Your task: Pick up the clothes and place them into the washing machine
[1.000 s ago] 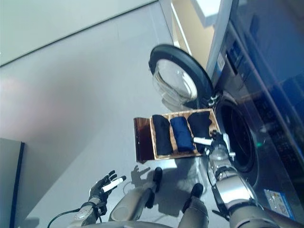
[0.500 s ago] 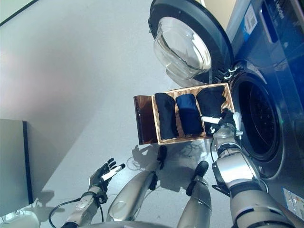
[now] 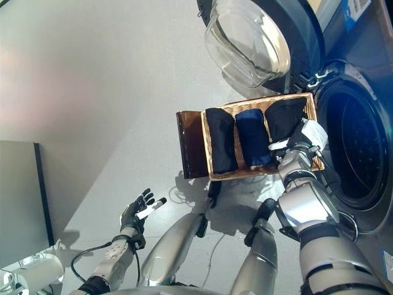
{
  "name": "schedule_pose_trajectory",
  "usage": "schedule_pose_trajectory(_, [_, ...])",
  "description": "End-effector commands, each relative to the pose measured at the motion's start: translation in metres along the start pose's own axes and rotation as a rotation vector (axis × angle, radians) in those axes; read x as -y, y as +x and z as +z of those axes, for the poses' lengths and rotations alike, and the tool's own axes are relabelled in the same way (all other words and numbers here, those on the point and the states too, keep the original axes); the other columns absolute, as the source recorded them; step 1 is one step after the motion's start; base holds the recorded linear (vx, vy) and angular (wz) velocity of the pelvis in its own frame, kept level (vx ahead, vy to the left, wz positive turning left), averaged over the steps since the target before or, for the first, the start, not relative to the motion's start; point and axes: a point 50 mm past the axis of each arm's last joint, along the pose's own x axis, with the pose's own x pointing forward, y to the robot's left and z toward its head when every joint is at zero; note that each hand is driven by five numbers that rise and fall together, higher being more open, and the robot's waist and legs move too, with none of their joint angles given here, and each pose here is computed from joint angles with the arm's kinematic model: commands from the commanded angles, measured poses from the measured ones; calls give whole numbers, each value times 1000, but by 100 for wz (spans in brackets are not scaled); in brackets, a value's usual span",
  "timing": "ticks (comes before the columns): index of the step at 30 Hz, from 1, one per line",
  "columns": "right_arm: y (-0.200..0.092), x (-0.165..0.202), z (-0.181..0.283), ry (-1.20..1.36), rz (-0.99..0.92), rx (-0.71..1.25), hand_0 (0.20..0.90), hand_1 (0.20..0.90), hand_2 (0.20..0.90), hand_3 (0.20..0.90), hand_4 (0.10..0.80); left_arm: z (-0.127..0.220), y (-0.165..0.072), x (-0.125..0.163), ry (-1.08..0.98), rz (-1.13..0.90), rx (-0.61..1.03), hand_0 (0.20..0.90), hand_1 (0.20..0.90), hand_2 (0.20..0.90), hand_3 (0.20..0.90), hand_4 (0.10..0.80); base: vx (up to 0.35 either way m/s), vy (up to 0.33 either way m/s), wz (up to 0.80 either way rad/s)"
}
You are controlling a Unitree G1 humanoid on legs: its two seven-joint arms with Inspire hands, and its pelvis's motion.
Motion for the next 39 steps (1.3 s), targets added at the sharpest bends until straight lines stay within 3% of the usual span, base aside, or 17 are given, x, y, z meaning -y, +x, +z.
schedule_pose_trajectory(1, [19,70,25,-70,-251,74,900,900,900,900,800,19,1,-17,-15,63,100,900,900,900,900,800,-3,29,3])
schedule_pose_trajectory(9, [26,112,15,-171,-378,34,900,900,900,900,800,29,0,-8,-39,41,144,900,900,900,900,800,0,25,4])
schedule_pose_trajectory(14, [26,119,17,-244,-399,49,900,900,900,900,800,32,-1,-7,-49,43,162,900,900,900,900,800,12,31,4])
schedule_pose_trajectory(16, [26,118,17,-276,-391,56,815,815,815,815,739,35,-1,-5,-60,36,176,900,900,900,900,800,9,42,1])
schedule_pose_trajectory(19, [26,117,19,-302,-387,68,790,790,790,790,722,38,-1,-4,-70,36,193,900,900,900,900,800,2,17,1])
schedule_pose_trajectory(24, [25,104,23,-355,-350,97,900,900,900,900,800,39,-1,-2,-79,32,203,900,900,900,900,800,4,13,10])
schedule_pose_trajectory(26, [24,100,26,-359,-339,105,900,900,900,900,800,40,-1,-2,-90,36,208,900,900,900,900,800,-25,-3,6])
schedule_pose_trajectory(27, [24,99,28,-361,-334,111,746,746,746,746,690,41,0,-2,-93,40,210,900,900,900,900,800,-24,-12,8])
schedule_pose_trajectory(28, [24,99,28,-361,-334,111,475,475,475,475,496,41,0,-2,-93,40,211,900,900,900,900,800,-30,-14,7])
schedule_pose_trajectory(29, [23,98,31,-364,-329,116,475,475,475,475,496,42,0,-3,-92,42,213,900,900,900,900,800,-38,-12,11])
schedule_pose_trajectory(30, [23,97,34,-372,-325,124,200,200,200,200,300,44,0,-3,-100,42,220,900,900,900,900,800,-38,-12,14])
schedule_pose_trajectory(39, [18,78,46,-343,-286,158,200,200,200,200,300,29,-2,-13,-107,92,160,900,900,900,900,800,-11,5,7])
